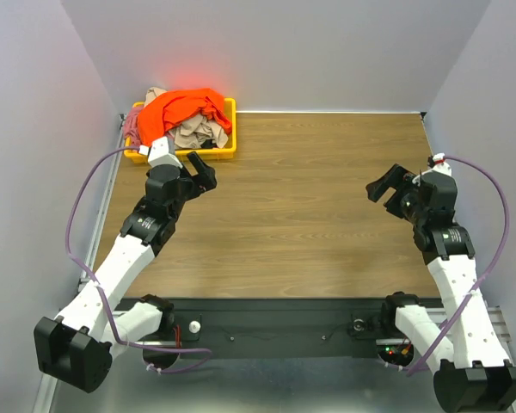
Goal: Fold and stack the t-shirts
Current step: Grab crumpled tshirt from bin with the left arm
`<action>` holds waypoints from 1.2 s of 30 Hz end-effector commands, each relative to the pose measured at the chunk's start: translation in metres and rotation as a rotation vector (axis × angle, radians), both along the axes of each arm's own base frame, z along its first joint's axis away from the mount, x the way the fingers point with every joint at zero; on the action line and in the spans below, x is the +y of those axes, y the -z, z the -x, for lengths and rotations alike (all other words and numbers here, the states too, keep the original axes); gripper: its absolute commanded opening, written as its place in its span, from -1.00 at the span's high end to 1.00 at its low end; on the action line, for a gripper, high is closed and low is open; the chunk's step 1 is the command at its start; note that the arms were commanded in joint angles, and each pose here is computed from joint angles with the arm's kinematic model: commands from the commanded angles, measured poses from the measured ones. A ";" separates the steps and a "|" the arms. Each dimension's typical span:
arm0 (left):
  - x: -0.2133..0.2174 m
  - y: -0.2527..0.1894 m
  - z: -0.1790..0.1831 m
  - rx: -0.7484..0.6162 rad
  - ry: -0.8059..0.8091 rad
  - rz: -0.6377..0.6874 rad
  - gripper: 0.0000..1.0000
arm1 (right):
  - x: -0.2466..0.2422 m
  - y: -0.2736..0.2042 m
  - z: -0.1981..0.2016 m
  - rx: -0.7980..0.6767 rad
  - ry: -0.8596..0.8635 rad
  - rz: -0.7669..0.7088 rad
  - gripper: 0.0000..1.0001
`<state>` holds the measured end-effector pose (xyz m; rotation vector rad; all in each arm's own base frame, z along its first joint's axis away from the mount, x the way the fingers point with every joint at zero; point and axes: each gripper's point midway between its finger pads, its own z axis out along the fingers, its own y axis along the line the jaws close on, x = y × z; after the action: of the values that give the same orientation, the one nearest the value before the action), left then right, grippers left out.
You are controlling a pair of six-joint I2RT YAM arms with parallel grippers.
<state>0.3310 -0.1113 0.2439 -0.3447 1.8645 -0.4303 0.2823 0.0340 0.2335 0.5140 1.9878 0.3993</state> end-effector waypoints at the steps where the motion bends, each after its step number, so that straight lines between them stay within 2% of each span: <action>1: 0.015 -0.041 -0.013 -0.108 -0.094 -0.012 -0.97 | -0.008 -0.022 -0.003 -0.081 0.032 0.024 -1.00; 4: 0.034 -0.062 -0.033 -0.135 -0.208 -0.057 -0.97 | -0.014 -0.016 -0.007 -0.067 0.046 0.066 -1.00; 8: 0.050 -0.059 -0.072 -0.094 -0.272 -0.101 -0.97 | -0.010 -0.004 -0.017 -0.014 0.035 0.045 -1.00; 9: 0.065 -0.075 -0.085 -0.116 -0.302 -0.092 -0.97 | -0.010 -0.002 -0.019 -0.005 0.039 0.039 -1.00; 11: 0.066 -0.056 -0.114 -0.059 -0.261 -0.101 -0.97 | -0.012 0.002 -0.026 0.015 0.059 0.034 -1.00; 12: 0.078 -0.061 -0.139 -0.081 -0.284 -0.102 -0.97 | -0.015 0.002 -0.029 0.018 0.078 0.039 -1.00; 14: 0.085 -0.060 -0.162 -0.083 -0.281 -0.116 -0.97 | -0.017 0.003 -0.031 0.020 0.093 0.038 -1.00; 15: 0.086 -0.080 -0.177 -0.123 -0.279 -0.115 -0.97 | -0.017 0.004 -0.032 0.022 0.091 0.042 -1.00; 16: 0.090 -0.053 -0.197 -0.066 -0.266 -0.161 -0.97 | -0.018 0.004 -0.032 0.020 0.092 0.047 -1.00; 17: 0.091 -0.049 -0.208 -0.053 -0.258 -0.181 -0.97 | -0.019 0.006 -0.032 0.023 0.094 0.049 -1.00; 18: 0.093 -0.070 -0.223 -0.092 -0.269 -0.187 -0.97 | -0.019 0.006 -0.031 0.023 0.096 0.052 -1.00; 19: 0.098 -0.041 -0.241 -0.034 -0.288 -0.232 -0.97 | -0.022 0.006 -0.031 0.021 0.108 0.059 -1.00; 20: 0.101 -0.031 -0.248 -0.001 -0.293 -0.253 -0.97 | -0.023 0.007 -0.030 0.021 0.116 0.060 -1.00; 21: 0.102 -0.053 -0.262 -0.040 -0.300 -0.248 -0.97 | -0.024 0.006 -0.029 0.018 0.123 0.063 -1.00; 22: 0.102 -0.023 -0.275 0.021 -0.284 -0.267 -0.97 | -0.027 0.005 -0.028 0.009 0.143 0.061 -1.00; 24: 0.106 -0.034 -0.294 -0.015 -0.292 -0.267 -0.97 | -0.029 0.004 -0.026 0.001 0.154 0.063 -1.00; 25: 0.107 -0.013 -0.305 0.014 -0.285 -0.282 -0.97 | -0.030 0.005 -0.025 0.001 0.159 0.065 -1.00; 27: 0.108 -0.022 -0.318 -0.014 -0.283 -0.282 -0.97 | -0.033 0.004 -0.023 -0.009 0.174 0.074 -1.00; 29: 0.104 -0.008 -0.329 -0.007 -0.263 -0.282 -0.95 | -0.035 0.002 -0.021 -0.016 0.179 0.082 -1.00; 33: 0.100 -0.008 -0.343 -0.037 -0.244 -0.279 -0.80 | -0.032 0.002 -0.021 -0.017 0.162 0.084 -1.00; 34: 0.099 -0.003 -0.344 -0.031 -0.241 -0.281 -0.64 | -0.032 0.003 -0.021 -0.015 0.158 0.086 -1.00; 35: 0.099 -0.004 -0.345 -0.036 -0.236 -0.282 -0.58 | -0.032 0.002 -0.022 -0.015 0.157 0.085 -1.00; 36: 0.099 -0.001 -0.345 -0.033 -0.234 -0.288 -0.34 | -0.031 0.003 -0.022 -0.012 0.152 0.085 -1.00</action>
<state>0.6680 -0.0158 0.1836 -0.3854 1.9292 0.0164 0.2975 0.0060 0.2192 0.6178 1.9820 0.2275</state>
